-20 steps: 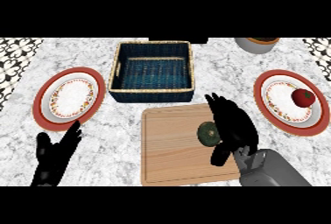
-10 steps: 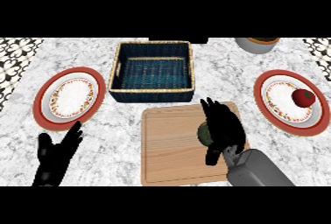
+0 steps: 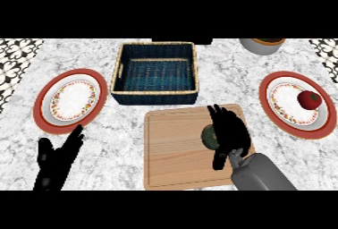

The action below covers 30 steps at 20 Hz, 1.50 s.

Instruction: Pick the squash from the cutting board and place it in the basket

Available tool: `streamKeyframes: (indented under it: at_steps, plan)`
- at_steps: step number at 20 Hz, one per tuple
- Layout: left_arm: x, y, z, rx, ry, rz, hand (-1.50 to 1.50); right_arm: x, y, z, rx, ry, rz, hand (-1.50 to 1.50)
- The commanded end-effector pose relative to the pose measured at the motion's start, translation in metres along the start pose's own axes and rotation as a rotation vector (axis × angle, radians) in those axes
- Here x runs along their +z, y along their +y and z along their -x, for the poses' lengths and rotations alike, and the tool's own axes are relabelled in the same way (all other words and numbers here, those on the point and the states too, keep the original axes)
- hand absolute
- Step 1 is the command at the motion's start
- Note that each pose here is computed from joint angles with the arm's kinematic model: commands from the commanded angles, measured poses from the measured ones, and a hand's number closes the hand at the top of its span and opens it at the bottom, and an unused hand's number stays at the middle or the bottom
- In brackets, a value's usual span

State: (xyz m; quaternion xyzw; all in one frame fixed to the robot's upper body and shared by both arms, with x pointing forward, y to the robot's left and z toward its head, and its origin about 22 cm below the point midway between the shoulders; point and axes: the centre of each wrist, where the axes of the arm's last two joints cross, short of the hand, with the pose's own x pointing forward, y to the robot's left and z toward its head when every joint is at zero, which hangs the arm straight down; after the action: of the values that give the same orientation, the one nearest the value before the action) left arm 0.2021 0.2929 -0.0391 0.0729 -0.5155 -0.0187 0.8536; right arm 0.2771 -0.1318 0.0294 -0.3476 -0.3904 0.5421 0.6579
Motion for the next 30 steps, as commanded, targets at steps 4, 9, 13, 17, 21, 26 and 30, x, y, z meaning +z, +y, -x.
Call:
streamKeyframes:
  at_steps: [4, 9, 13, 17, 21, 26, 30]
  plan:
    - [-0.005, 0.0, 0.026, 0.0, 0.08, -0.018, 0.0, -0.011, -0.004, 0.011, -0.015, -0.011, 0.023, -1.5]
    - [0.003, 0.005, 0.013, -0.002, 0.081, 0.013, 0.0, -0.016, -0.008, 0.011, -0.01, -0.021, 0.009, -1.5]
    - [-0.002, 0.009, 0.023, -0.017, 0.063, 0.009, 0.0, -0.012, 0.015, 0.004, 0.116, -0.075, 0.05, 1.5]
    - [-0.013, 0.008, 0.017, 0.002, 0.081, 0.012, 0.0, -0.015, 0.021, -0.013, 0.165, -0.071, 0.076, 1.5]
    - [0.023, 0.009, 0.012, 0.002, 0.052, -0.019, 0.0, -0.018, 0.018, -0.007, 0.148, -0.082, 0.105, 1.5]
    - [-0.012, 0.008, -0.008, -0.021, 0.06, 0.03, 0.0, 0.009, 0.028, -0.089, 0.173, -0.115, 0.141, 1.5]
    - [-0.014, -0.011, -0.007, -0.063, 0.026, 0.079, 0.0, 0.024, 0.012, -0.117, 0.17, -0.127, 0.18, 1.5]
